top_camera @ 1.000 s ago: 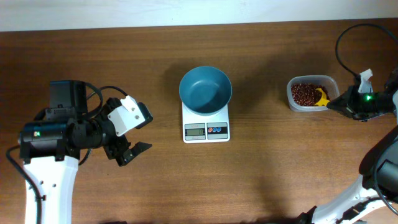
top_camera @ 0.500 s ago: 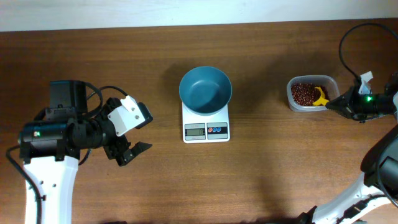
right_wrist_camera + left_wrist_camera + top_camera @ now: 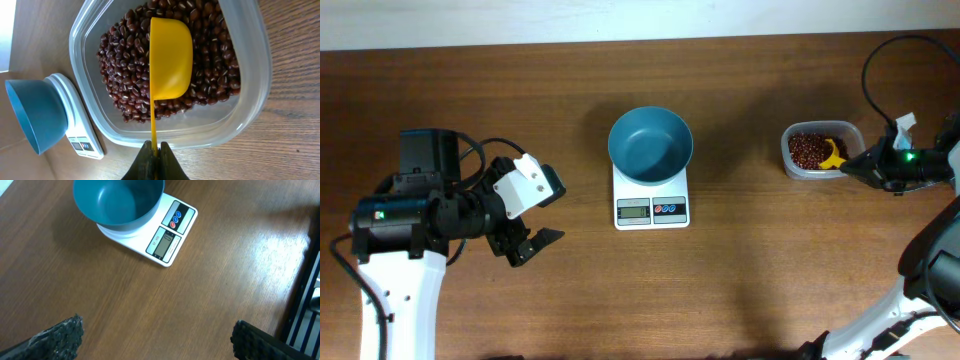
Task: Scoop item into bowl and weigh 50g on scale
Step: 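Drag scoop through the beans with right gripper to fill it, then lift the bean-filled scoop out of the tub with right gripper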
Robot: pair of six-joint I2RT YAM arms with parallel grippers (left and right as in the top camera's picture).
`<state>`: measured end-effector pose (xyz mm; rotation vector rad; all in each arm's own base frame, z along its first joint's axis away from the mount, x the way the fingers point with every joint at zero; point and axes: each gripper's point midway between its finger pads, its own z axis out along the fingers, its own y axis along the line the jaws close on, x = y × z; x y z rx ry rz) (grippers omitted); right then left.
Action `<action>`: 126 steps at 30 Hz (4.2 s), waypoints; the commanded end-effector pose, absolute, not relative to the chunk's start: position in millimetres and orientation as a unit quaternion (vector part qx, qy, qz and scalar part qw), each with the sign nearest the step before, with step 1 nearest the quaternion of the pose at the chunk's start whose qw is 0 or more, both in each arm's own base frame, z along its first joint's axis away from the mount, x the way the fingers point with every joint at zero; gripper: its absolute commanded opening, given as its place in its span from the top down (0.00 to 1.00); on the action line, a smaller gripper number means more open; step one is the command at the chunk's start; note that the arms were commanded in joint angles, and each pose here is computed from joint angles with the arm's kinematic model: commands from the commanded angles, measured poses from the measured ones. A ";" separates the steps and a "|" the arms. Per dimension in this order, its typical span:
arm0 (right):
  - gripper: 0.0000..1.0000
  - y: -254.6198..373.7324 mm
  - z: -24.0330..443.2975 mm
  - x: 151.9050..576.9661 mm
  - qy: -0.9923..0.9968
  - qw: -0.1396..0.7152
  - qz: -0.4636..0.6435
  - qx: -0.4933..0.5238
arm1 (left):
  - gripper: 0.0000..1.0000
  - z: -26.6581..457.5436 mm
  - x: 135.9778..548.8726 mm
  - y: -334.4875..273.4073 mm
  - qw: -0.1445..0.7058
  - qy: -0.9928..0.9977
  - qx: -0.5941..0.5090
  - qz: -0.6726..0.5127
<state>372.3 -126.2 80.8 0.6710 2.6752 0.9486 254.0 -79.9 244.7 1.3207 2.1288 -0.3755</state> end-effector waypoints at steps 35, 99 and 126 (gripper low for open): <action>0.96 -128.7 96.2 371.7 0.865 0.154 0.421 0.227 | 0.01 251.3 254.5 -82.0 0.309 0.800 0.492 -0.148; 0.96 -135.5 134.6 352.6 0.798 0.225 0.520 0.206 | 0.01 251.3 254.5 -82.0 0.309 0.800 0.492 -0.148; 0.96 -119.9 164.7 351.4 0.753 0.246 0.575 0.202 | 0.01 251.3 254.5 -82.0 0.309 0.800 0.492 -0.148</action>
